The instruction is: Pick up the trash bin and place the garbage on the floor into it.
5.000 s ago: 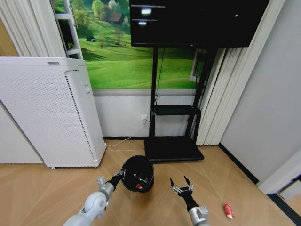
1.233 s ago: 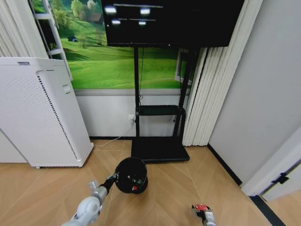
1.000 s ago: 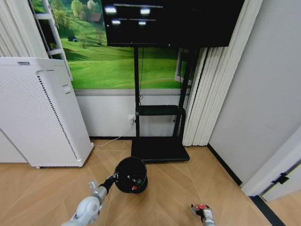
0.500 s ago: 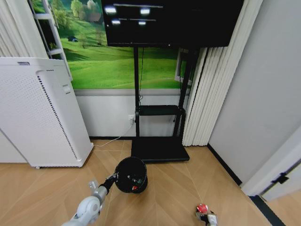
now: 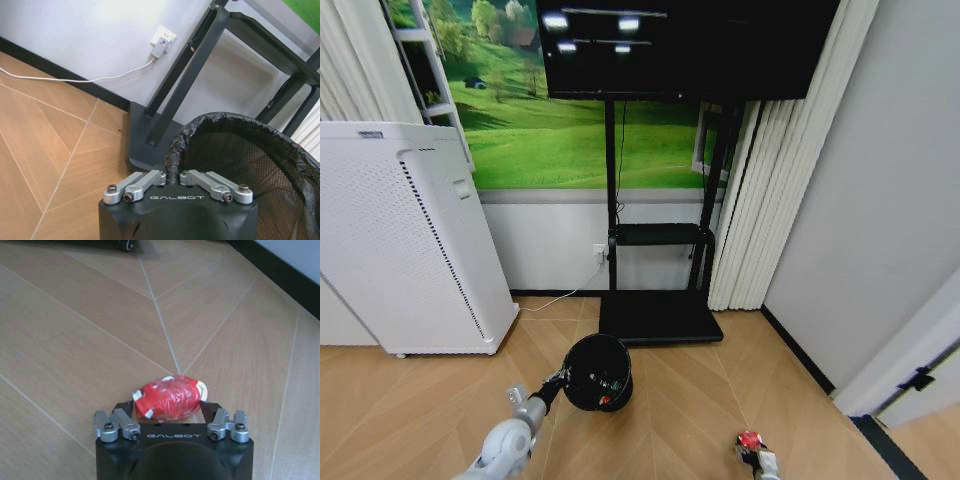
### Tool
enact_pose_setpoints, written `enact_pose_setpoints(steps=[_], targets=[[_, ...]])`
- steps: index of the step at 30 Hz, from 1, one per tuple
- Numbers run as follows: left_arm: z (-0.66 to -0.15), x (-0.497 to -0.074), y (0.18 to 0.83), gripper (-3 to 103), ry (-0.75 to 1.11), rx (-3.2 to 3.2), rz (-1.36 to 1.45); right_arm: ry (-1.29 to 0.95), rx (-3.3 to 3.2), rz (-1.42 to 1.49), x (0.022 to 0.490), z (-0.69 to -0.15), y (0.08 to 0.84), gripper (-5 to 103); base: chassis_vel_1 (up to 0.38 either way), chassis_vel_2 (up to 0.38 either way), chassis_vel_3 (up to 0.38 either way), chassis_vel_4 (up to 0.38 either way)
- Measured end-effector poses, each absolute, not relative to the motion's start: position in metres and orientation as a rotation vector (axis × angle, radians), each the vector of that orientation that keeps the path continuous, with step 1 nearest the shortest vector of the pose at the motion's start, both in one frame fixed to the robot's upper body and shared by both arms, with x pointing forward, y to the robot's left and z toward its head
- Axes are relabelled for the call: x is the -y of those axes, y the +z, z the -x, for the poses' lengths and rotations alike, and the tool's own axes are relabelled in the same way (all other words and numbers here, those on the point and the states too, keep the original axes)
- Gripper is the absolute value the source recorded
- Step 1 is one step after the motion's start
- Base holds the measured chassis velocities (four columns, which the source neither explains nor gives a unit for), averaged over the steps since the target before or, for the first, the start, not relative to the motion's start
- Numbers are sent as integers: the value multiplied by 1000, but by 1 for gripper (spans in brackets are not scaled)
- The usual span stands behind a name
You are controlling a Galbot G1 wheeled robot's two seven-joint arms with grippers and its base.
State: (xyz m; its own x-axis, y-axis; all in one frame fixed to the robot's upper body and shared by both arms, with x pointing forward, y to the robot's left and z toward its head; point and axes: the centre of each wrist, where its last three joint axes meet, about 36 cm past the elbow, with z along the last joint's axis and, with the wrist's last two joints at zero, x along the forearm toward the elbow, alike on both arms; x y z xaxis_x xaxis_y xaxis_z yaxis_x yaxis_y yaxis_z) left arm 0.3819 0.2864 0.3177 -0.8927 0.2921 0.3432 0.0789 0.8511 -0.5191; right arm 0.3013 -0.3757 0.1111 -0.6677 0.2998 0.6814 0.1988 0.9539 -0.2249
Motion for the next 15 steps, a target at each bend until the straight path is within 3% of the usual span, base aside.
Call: enact_pose_setpoints(steps=[5,8,10,12,13,15], targets=[[-381,-287,317,6,708,2613,271,171,2323,355,375,-304,110,61,0,0,0,0],[-381,-288,317,6,708,2614,269,175,2328,364,376,-303,108,45,0,0,0,0],[-381,-287,317,6,708,2614,269,175,2328,364,376,-303,108,45,0,0,0,0],[-381,-287,317,6,709,2614,267,176,2330,367,377,-301,108,29,0,0,0,0],[-381,-287,317,6,709,2614,267,176,2330,367,377,-301,108,29,0,0,0,0],[-381,-287,317,6,709,2614,268,177,2331,370,378,-300,108,18,0,0,0,0]])
